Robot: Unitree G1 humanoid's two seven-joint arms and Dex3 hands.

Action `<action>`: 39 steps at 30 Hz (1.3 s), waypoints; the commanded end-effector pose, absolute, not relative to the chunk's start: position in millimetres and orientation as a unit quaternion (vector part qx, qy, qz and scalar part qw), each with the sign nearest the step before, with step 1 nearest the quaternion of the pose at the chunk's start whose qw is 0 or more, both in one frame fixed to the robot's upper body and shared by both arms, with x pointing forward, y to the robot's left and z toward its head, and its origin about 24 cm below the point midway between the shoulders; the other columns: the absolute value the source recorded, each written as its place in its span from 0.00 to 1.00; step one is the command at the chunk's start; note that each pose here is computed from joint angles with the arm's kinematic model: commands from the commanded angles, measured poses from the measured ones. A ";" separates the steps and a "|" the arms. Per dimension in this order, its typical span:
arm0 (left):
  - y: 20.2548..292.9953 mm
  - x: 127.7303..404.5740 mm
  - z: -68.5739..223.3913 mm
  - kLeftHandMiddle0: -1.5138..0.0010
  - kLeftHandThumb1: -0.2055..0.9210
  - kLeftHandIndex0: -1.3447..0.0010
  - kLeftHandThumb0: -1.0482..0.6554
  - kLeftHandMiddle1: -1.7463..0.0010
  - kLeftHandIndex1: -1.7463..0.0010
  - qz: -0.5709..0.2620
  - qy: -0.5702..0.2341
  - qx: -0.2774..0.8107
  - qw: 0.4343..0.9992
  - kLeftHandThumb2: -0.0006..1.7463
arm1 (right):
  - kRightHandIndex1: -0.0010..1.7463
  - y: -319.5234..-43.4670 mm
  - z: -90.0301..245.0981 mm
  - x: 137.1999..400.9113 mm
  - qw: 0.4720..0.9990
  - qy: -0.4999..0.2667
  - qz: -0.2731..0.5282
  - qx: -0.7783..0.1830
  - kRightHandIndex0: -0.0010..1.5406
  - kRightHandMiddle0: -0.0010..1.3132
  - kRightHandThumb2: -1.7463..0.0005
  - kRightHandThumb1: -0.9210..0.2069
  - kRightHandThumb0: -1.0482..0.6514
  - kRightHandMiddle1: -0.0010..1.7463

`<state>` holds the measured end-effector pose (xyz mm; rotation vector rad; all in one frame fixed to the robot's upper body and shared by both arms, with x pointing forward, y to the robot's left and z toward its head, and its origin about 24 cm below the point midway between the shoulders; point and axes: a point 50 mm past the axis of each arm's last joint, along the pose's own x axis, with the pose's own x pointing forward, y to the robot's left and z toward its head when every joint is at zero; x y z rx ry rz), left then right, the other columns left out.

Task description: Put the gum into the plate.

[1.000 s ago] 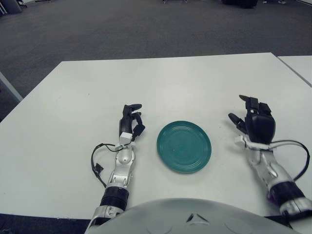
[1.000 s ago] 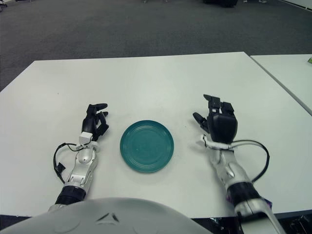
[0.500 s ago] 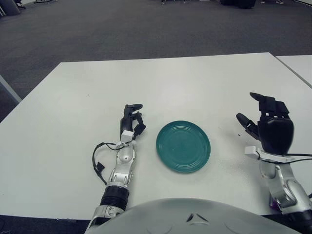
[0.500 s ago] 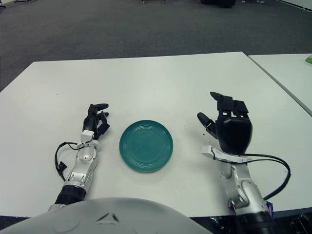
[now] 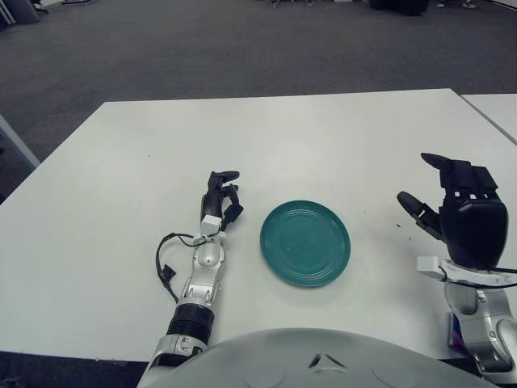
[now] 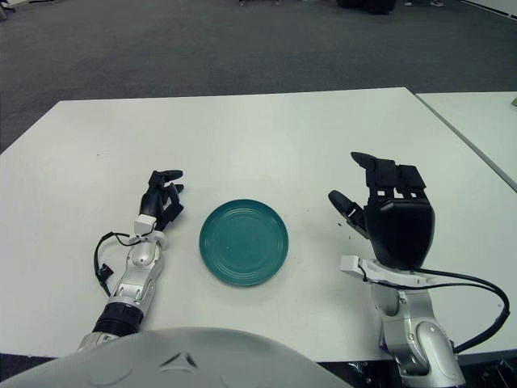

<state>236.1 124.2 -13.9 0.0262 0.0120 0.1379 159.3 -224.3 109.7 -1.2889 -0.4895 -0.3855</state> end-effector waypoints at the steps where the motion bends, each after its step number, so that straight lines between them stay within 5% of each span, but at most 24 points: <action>1: 128.2 227.9 -28.3 0.81 1.00 0.78 0.20 0.34 0.27 0.068 0.046 0.021 0.996 0.57 | 0.45 -226.6 102.3 147.8 0.754 -0.180 -0.168 -0.609 0.25 0.00 0.75 0.00 0.19 0.62; 21: 130.1 227.0 -26.0 0.81 1.00 0.79 0.20 0.36 0.28 0.069 0.057 0.027 0.996 0.57 | 0.42 -238.3 83.6 119.7 0.743 -0.062 -0.115 -0.657 0.24 0.00 0.67 0.00 0.16 0.60; 39: 132.8 225.2 -21.4 0.79 1.00 0.76 0.19 0.34 0.27 0.060 0.048 0.036 0.996 0.57 | 0.41 -252.4 41.0 96.4 0.759 0.000 -0.149 -0.634 0.25 0.00 0.73 0.00 0.17 0.57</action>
